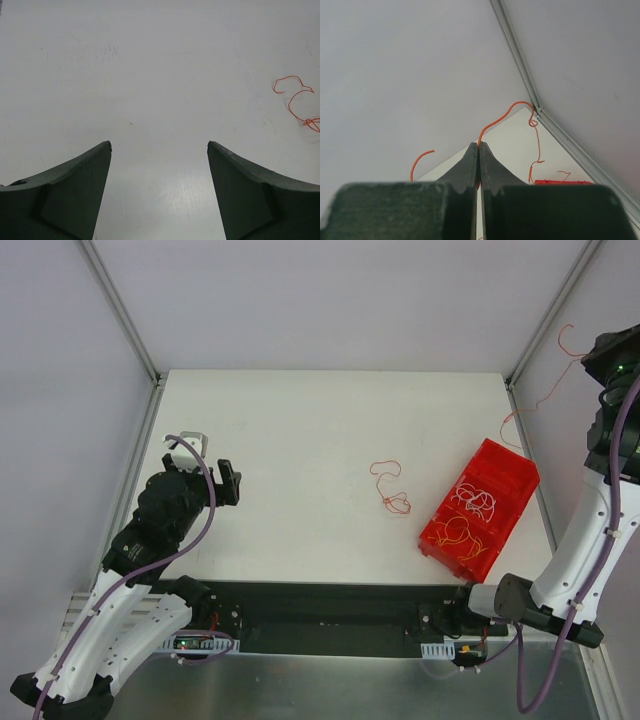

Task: Untangle the cables

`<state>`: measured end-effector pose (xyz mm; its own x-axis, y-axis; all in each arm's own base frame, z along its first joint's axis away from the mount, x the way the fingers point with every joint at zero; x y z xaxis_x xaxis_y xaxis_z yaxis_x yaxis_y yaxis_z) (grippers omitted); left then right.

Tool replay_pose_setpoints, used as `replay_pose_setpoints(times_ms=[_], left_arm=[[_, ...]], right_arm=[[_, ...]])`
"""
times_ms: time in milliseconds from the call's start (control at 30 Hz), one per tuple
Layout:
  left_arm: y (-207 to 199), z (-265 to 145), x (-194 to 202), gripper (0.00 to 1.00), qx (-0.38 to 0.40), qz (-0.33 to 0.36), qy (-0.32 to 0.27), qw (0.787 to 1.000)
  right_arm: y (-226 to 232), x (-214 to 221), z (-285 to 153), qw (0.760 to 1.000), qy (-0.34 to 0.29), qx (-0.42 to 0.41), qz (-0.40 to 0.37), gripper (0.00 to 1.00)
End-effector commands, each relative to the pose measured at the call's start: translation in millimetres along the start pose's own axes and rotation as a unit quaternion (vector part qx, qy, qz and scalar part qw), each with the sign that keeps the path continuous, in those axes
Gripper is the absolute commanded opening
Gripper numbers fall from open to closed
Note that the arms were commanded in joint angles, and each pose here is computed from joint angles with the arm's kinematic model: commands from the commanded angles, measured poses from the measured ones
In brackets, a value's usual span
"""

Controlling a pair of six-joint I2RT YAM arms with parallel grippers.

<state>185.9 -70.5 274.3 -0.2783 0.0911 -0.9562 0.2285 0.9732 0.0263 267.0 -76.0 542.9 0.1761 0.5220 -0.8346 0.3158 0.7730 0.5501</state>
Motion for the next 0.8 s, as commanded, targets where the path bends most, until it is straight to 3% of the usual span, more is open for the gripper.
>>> replay_pose_setpoints(times_ms=[0, 600, 767], left_arm=[[0, 0, -8, 0.77, 0.002, -0.008, -0.02, 1.0], [1, -2, -8, 0.77, 0.001, -0.009, -0.026, 1.0], [2, -3, -9, 0.77, 0.0, -0.008, -0.027, 1.0]], right_arm=[[-9, 1, -2, 1.0, -0.004, 0.017, -0.01, 0.01], [-73, 99, 21, 0.993, 0.088, 0.08, -0.009, 0.01], [-113, 157, 24, 0.983, 0.137, 0.125, 0.008, 0.01]])
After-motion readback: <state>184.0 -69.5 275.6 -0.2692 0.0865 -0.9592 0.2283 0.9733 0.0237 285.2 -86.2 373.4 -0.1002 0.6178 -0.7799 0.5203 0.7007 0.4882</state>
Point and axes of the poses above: each gripper's point midway between its finger pads, its own z axis out along the fingers, its own y axis along the line the jaws close on, x = y × z, the point moved 5 cm from there along -z, back along the fingers, and after that the axes turned 8 degrees about z, right-handed, at the moved point
